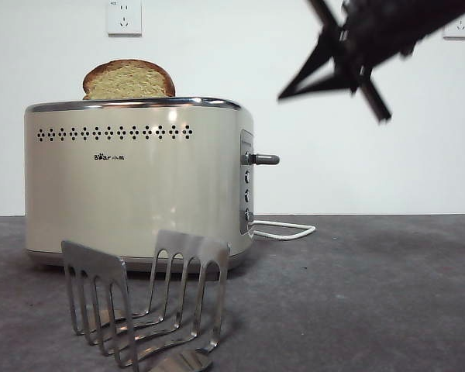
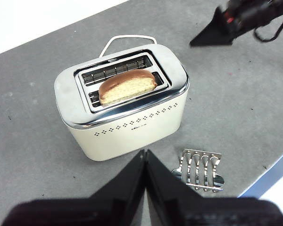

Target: Pick up a slice of bread from the rack,put the bread on the toaster,press the button

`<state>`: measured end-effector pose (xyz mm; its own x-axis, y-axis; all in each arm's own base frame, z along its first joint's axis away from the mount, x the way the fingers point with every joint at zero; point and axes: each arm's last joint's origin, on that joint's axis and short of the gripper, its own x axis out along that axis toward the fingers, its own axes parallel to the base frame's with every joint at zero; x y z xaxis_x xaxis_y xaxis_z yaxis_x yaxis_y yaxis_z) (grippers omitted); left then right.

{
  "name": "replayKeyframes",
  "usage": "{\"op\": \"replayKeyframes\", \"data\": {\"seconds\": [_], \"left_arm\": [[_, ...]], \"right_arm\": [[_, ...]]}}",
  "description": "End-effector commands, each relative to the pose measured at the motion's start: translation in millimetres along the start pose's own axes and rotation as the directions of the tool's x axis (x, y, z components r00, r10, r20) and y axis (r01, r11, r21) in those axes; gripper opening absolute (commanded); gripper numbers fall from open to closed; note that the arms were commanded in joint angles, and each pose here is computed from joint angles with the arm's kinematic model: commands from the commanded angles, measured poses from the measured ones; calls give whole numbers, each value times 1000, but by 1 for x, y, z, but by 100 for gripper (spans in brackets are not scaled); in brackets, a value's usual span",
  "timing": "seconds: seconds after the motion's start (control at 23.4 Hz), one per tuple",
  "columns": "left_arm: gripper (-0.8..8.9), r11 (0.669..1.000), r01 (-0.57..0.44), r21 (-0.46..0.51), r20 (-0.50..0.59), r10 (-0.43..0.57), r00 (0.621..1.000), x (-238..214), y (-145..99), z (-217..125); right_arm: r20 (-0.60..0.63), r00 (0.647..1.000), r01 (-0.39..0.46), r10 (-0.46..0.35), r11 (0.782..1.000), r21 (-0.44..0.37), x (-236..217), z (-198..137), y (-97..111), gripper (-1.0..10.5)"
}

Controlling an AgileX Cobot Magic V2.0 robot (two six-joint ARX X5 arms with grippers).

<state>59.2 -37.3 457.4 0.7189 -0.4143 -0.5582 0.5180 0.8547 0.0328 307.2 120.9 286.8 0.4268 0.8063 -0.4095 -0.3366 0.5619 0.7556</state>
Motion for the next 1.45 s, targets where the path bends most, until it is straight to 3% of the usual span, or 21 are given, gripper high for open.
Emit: {"op": "replayKeyframes", "data": {"seconds": [0.04, 0.17, 0.26, 0.43, 0.51, 0.6, 0.73, 0.98, 1.07, 1.24, 1.45], "left_arm": [[-4, 1000, -2, -5, -6, 2, 1000, 3, 0, 0], [-4, 1000, -2, -4, -26, 2, 1000, 9, 0, 3], [-4, 1000, -2, -3, -42, 2, 999, 14, -1, 6], [-4, 1000, -2, 0, -86, 2, 996, 29, -1, 12], [-4, 1000, -2, 1, -114, 2, 993, 38, -2, 15], [-4, 1000, -1, 3, -151, 2, 989, 51, -2, 19], [-4, 1000, -1, 6, -211, 2, 978, 72, -3, 25], [-4, 1000, -26, -14, -266, 21, 964, 91, 2, 29], [-4, 999, -28, -32, -268, 18, 963, 92, 5, 29], [-4, 989, -78, -126, -275, 41, 961, 92, 25, 26], [-4, 957, -182, -227, -306, 107, 946, 85, 45, -1]], "right_arm": [[59, 998, -25, 32, 993, -115, -22, -1, 21, -8], [163, 984, -23, 72, 960, -280, -59, -4, 54, -8], [215, 974, 7, 68, 943, -333, -76, -7, 67, -8], [352, 936, 167, -12, 896, -412, -114, -11, 96, -8], [413, 906, 283, -89, 854, -437, -132, -13, 108, -3], [456, 872, 403, -179, 793, -458, -148, -15, 118, 0], [488, 817, 538, -308, 712, -452, -165, -16, 129, 0], [503, 656, 747, -563, 581, -323, -190, -23, 135, 0], [484, 619, 782, -618, 545, -304, -193, -27, 134, 0], [404, 578, 816, -709, 492, -304, -198, -36, 130, 0], [268, 551, 822, -790, 459, -338, -200, -50, 122, 0]]}}
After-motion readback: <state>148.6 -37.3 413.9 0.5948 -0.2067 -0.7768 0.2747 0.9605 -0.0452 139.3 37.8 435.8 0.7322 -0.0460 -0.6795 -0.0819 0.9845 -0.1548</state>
